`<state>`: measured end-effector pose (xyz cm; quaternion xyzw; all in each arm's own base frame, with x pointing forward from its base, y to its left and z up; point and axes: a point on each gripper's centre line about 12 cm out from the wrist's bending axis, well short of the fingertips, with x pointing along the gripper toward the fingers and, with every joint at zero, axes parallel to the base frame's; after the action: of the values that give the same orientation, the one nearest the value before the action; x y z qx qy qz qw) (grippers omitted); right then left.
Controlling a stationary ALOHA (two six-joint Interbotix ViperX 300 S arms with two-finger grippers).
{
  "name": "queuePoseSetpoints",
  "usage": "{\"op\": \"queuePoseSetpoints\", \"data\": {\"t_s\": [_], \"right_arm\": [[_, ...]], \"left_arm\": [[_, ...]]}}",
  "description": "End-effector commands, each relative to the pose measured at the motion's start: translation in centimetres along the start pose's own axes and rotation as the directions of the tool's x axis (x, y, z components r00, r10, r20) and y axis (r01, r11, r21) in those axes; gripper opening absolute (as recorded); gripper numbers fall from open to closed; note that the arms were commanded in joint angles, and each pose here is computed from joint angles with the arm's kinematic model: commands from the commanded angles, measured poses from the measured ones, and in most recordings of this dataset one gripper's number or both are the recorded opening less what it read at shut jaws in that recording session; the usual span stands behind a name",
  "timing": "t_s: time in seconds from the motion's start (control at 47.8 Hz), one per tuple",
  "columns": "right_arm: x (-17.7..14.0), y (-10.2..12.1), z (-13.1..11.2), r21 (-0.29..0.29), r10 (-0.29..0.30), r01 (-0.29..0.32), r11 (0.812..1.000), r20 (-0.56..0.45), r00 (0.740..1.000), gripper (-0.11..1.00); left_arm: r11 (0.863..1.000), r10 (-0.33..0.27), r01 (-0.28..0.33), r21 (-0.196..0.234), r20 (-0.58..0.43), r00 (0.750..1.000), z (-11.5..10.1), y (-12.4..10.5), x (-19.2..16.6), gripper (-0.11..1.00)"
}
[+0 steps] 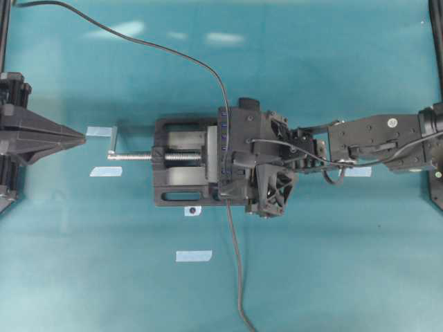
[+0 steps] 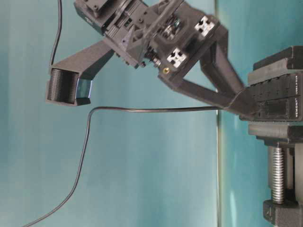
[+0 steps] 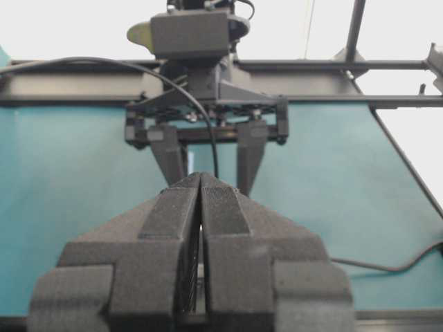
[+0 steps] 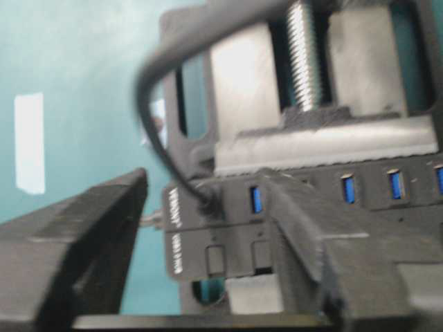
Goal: Insert the USB into the front port of the fixed hub.
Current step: 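Press the plug further into the front port with the right gripper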
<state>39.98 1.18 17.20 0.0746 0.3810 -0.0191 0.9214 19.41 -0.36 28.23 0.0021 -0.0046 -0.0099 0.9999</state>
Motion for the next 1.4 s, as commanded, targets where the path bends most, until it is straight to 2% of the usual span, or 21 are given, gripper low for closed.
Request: {"op": "queuePoseSetpoints", "data": {"t_s": [0.0, 0.314, 0.481, 1.004, 1.381], "right_arm": [[-1.1, 0.2, 1.5, 0.007, 0.008, -0.008, 1.0, 0.055, 0.998, 0.54], [-0.9, 0.2, 1.3, 0.016, 0.008, -0.009, 1.0, 0.05, 0.999, 0.15], [-0.5, 0.2, 0.9, 0.027, 0.009, -0.01, 1.0, 0.037, 0.999, 0.05], [1.3, 0.7, -0.7, 0.036, 0.015, -0.014, 0.999, -0.023, 1.0, 0.04], [1.3, 0.9, -1.0, 0.033, 0.017, -0.016, 0.999, -0.033, 0.999, 0.04]], "left_arm": [[1.0, 0.0, 0.0, 0.0, 0.018, 1.0, 0.6, 0.0, 0.2, 0.0], [1.0, 0.0, 0.0, -0.003, 0.015, 1.0, 0.5, 0.0, 0.1, 0.0], [1.0, 0.0, 0.001, -0.022, 0.009, 1.0, 0.2, 0.0, 0.1, 0.0], [1.0, 0.006, -0.006, -0.028, 0.005, 1.0, 0.0, 0.1, 0.1, 0.0], [1.0, 0.006, -0.005, -0.028, 0.009, 1.0, 0.2, 0.1, 0.1, 0.0]]}}
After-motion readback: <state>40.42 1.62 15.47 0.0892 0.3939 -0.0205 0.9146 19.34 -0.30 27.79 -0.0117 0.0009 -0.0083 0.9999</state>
